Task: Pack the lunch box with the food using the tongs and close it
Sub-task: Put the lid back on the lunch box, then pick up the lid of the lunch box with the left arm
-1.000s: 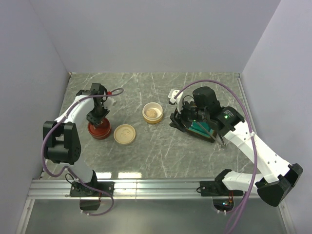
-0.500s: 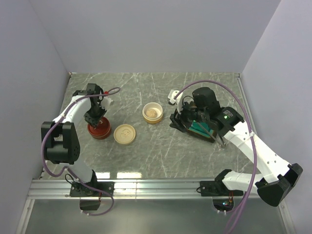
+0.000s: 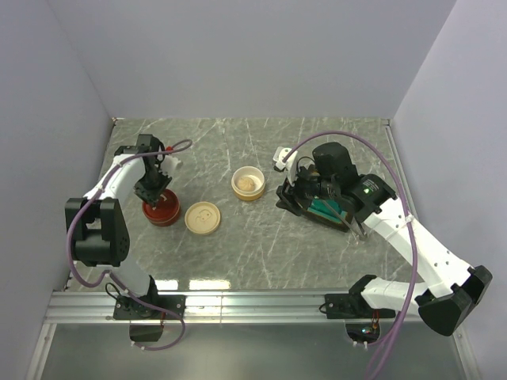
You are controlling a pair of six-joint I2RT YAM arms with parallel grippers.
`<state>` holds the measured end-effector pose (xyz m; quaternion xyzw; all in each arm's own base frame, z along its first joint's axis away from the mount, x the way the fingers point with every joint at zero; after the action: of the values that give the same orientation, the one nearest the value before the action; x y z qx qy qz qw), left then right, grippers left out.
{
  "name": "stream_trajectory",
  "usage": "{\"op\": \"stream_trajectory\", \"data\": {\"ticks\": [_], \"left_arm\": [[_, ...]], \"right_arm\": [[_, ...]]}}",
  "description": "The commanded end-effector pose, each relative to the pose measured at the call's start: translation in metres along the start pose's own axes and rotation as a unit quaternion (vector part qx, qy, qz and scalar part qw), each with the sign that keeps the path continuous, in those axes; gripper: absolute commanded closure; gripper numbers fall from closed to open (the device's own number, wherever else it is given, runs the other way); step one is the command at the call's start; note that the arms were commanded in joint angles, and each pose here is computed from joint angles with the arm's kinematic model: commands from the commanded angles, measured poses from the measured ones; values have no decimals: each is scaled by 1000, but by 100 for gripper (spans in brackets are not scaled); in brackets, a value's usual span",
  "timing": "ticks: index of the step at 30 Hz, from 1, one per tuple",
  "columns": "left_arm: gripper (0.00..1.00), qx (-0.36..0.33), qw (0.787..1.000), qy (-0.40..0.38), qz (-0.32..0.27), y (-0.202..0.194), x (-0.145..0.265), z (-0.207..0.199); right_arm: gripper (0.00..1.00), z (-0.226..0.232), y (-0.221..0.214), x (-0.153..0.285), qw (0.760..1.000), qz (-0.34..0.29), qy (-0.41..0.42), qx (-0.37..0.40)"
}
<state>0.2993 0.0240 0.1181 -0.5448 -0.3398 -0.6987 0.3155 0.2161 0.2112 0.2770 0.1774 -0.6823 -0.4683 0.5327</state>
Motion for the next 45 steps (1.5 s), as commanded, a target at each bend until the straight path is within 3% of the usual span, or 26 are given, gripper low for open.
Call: {"op": "stream_trajectory", "data": {"ticks": [1,12,25,33,45], "left_arm": [[69,-4,999,13,-31,13,16,12],[56,3,998,28,-53,22,27,22],[60,1,997,-31,-72,29,28,6],[63,21,992,-22,-121,33,57,34],[78,17,995,-38,-96,19,20,39]], "right_arm": [[39,-1,6,9,1000,-21,-9,9],[39,-2,5,10,1000,-19,-12,10],[39,-2,7,13,1000,-21,-15,14],[39,-3,7,12,1000,-21,-15,14],[40,-3,6,11,1000,-18,-13,12]]}}
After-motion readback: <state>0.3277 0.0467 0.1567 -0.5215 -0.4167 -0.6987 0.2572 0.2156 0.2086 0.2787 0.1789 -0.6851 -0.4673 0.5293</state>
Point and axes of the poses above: each gripper's point midway between its finger pads, its own x axis back along the fingers, its own z axis along the line the jaws close on, y = z × x, the point moved 3 cm from there along x, back along the fingers, and after that the axes turned 6 degrees about -x, right-handed, at the moved point
